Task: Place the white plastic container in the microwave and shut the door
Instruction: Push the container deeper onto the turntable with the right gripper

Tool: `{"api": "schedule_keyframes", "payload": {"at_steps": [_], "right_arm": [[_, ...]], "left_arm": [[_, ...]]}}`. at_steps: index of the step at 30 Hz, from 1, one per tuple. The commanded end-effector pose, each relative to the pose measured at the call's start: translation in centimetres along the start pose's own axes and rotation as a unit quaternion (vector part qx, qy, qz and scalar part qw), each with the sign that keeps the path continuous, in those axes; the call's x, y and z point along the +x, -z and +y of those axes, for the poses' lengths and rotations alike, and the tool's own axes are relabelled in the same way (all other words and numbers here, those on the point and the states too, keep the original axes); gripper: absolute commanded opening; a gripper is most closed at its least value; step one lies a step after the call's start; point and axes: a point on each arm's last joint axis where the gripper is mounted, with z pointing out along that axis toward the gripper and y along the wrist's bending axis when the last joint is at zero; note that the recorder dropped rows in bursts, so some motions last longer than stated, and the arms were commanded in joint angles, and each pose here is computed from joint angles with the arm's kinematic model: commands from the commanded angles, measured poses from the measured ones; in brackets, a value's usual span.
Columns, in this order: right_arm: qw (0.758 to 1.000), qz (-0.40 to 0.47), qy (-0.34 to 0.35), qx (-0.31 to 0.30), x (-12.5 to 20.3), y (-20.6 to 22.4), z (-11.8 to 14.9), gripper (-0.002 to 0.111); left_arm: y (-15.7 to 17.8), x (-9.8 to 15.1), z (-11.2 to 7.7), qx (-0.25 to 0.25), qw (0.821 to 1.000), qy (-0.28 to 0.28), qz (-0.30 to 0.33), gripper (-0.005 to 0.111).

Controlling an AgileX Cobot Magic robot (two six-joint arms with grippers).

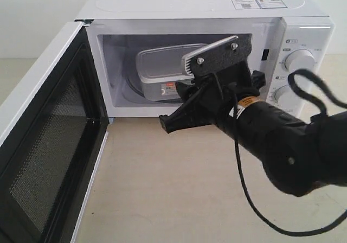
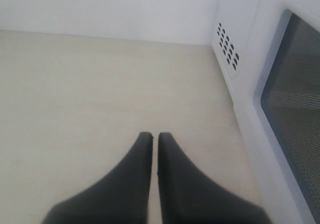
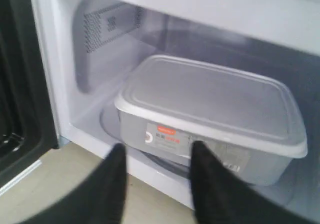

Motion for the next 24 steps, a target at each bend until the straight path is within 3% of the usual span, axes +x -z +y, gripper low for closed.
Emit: {"api": "schedule_keyframes", "payload": {"at_steps": [1,11,18,24], "right_arm": [[0.999,-0.025,-0.023,0.017,2.2,-1.4,0.1,0.000],[0.997,-0.056,-0.052,0.016,5.6,-4.8,1.2,0.000],[0.997,-0.049,-0.062,0.020,5.7,-9.2,2.0,0.000],[0.997,-0.045,-0.045,0.043,4.7,-12.3,0.5,0.000]], "left_arm": [[0.0,0.0,0.0,0.000,1.000,0.005,-0.002,0.004],[0.0,0.0,0.0,0.000,1.000,0.005,-0.002,0.004],[0.0,0.0,0.0,0.000,1.000,0.005,-0.002,0.004],[0.0,0.0,0.0,0.000,1.000,0.005,-0.002,0.004]]}}
